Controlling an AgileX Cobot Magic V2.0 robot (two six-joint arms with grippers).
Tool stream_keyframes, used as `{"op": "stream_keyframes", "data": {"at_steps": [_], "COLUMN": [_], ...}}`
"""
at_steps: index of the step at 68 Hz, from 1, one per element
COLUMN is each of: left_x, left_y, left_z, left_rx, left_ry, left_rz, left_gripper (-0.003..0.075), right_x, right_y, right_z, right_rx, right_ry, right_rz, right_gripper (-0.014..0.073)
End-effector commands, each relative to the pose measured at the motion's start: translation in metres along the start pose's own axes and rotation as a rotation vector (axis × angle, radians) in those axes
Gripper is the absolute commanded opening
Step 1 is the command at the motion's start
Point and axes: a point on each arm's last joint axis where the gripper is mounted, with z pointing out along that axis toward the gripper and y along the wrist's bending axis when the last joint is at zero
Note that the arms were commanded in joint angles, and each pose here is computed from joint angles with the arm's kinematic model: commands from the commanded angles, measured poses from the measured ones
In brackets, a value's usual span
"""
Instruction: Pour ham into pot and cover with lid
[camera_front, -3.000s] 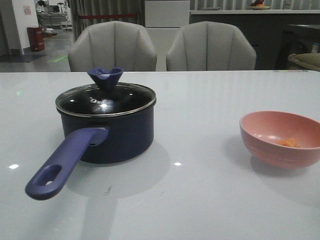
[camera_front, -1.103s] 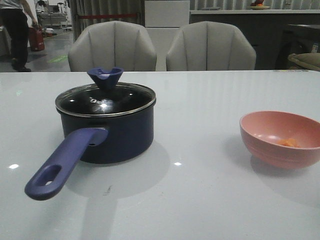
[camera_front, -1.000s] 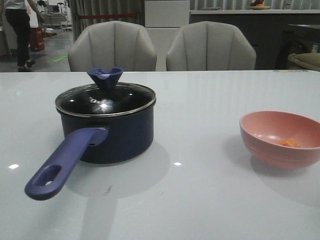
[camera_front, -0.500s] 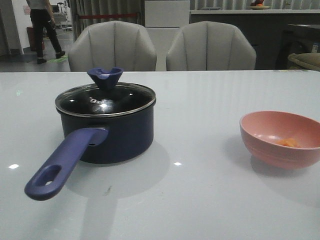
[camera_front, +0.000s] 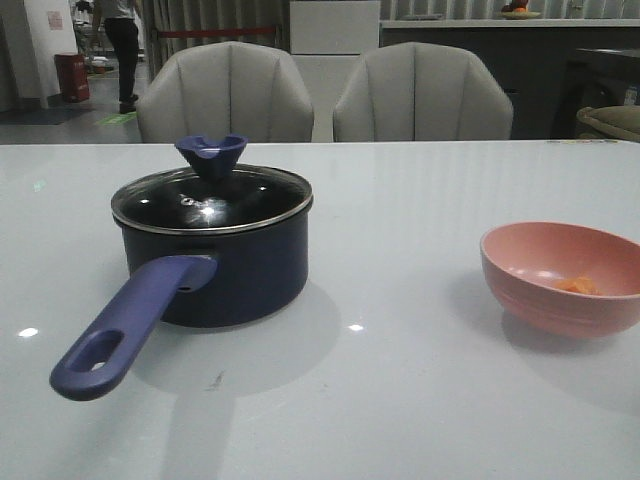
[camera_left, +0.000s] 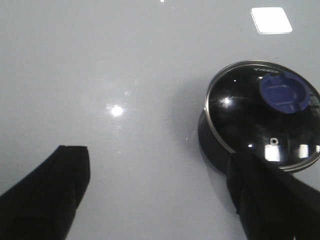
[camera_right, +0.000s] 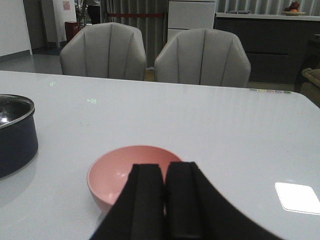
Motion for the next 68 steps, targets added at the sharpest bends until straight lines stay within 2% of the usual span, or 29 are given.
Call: {"op": "stream_keyframes", "data": {"at_steps": [1,20,44,50,62,68], "left_x": [-0.031,-0.067,-0.078,-0.077,-0.079,-0.079], "left_y": [-0.019,-0.081,-0.125,-0.131,-0.148,-0.148], "left_z": [0.008,0.072,0.148,0.158,0.166,0.169], "left_rx": [0.069,0.186,0.094,0.051,0.056,0.029], "left_ry": [-0.071,0.042,0.269,0.309,0.328,0.338], "left_rz": [0.013,0.049,0.047,0.070,0.100,0.074], "left_gripper": [0.0628,0.0627,0.0627,0.0627,0.0627,0.0627], "right_x": [-0.010,-0.010,-0.010,-0.010,-0.010,-0.010], "right_y": [0.001,0.001,0.001,0.001,0.001,0.001], "right_z": [-0.002,-0.002,-0.002,-0.002,-0.002,-0.002], "right_rx": [-0.003,-0.003,-0.003,-0.003,-0.003,-0.003], "right_ry": [-0.108,-0.108,-0.108,-0.108,-0.108,-0.108], "right_rz": [-0.013,-0.013,-0.013,-0.013,-0.013,-0.013], "right_gripper": [0.0162,0.0162,0.0162,0.0162,0.0162,0.0162]}}
